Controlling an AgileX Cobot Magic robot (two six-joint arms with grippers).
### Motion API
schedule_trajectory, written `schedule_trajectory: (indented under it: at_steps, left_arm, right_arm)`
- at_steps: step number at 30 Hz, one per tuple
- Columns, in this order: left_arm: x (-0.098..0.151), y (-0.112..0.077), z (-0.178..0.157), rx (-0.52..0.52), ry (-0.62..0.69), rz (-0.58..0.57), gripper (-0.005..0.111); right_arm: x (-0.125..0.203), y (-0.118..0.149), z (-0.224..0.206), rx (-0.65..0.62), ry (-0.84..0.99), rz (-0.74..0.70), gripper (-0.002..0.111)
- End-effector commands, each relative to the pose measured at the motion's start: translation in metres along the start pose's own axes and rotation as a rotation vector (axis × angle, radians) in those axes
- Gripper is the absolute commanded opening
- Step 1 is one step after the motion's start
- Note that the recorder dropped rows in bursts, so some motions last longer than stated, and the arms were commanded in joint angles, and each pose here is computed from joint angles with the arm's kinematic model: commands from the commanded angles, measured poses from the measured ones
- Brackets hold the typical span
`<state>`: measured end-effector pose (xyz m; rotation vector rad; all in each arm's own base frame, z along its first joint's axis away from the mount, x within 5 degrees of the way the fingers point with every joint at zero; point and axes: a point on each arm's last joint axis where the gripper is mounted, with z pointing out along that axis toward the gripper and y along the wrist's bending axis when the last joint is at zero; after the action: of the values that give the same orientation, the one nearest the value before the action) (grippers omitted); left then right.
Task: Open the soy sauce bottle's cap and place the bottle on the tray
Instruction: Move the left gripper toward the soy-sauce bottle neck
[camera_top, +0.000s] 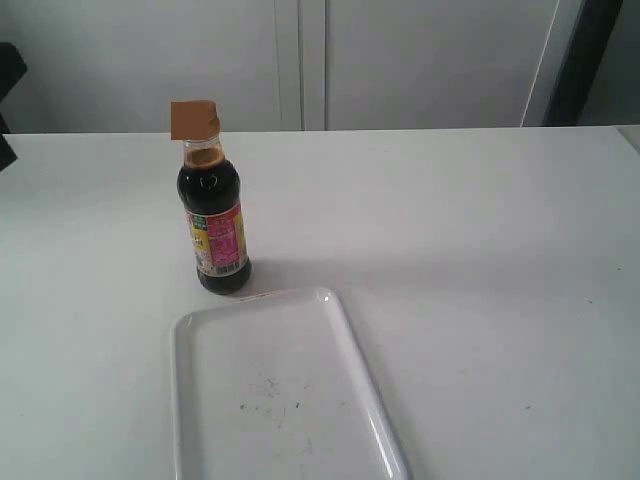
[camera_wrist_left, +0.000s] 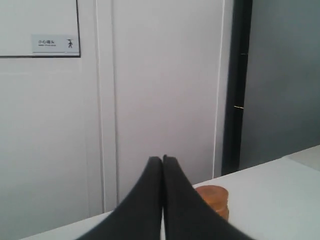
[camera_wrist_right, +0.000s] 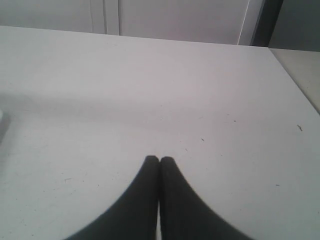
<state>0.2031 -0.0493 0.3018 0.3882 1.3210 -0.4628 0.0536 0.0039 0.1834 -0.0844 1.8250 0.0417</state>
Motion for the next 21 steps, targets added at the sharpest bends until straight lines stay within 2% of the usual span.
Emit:
schedule_trajectory:
  at_steps: [1,9,12,15,21]
  left_arm:
    - [-0.003,-0.007,0.014,0.083,-0.013,-0.006,0.0]
    - [0.001,-0.015,0.04,0.157,0.041,0.001,0.0]
    - [0.001,-0.018,0.05,0.19,0.041,0.007,0.006]
    - [0.001,-0.021,0.058,0.217,0.04,0.008,0.025]
    - [0.002,-0.028,0.08,0.259,0.034,-0.012,0.078]
  right_arm:
    - [0.001,0.0,0.0,-0.005,-0.004,0.0,0.0]
    - [0.001,0.0,0.0,-0.005,-0.004,0.005,0.0]
    - [0.001,0.0,0.0,-0.005,-0.004,0.019,0.0]
    - [0.001,0.0,0.0,-0.005,-0.004,0.022,0.0]
    - [0.001,0.0,0.0,-0.005,-0.004,0.022,0.0]
